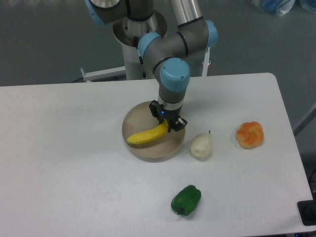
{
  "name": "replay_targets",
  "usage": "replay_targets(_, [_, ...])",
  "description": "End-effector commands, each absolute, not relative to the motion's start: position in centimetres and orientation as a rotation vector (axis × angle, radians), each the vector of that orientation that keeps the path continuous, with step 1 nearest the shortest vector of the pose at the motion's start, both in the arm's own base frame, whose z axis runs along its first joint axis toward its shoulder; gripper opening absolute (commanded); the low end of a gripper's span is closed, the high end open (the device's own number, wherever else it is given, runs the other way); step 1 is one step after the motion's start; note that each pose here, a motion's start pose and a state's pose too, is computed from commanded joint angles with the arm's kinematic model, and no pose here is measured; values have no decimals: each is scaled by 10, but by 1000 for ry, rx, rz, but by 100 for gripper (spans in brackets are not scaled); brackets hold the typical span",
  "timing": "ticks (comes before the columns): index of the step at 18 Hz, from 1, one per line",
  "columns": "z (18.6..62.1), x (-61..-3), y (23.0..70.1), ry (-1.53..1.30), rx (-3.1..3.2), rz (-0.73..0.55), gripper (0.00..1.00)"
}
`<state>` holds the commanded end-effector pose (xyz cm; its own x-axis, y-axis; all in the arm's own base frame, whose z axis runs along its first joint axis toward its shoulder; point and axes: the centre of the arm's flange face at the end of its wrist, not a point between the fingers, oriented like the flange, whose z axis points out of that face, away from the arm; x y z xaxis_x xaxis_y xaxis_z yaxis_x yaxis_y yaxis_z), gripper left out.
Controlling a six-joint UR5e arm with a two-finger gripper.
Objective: Place bananas on a plate
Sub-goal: 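Open the gripper to release the banana on the plate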
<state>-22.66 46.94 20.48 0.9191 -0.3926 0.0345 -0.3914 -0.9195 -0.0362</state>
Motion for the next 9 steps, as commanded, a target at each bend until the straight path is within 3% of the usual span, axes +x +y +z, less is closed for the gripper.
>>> replay_targets(9, [198,-231,464,661,-3056,-75,19])
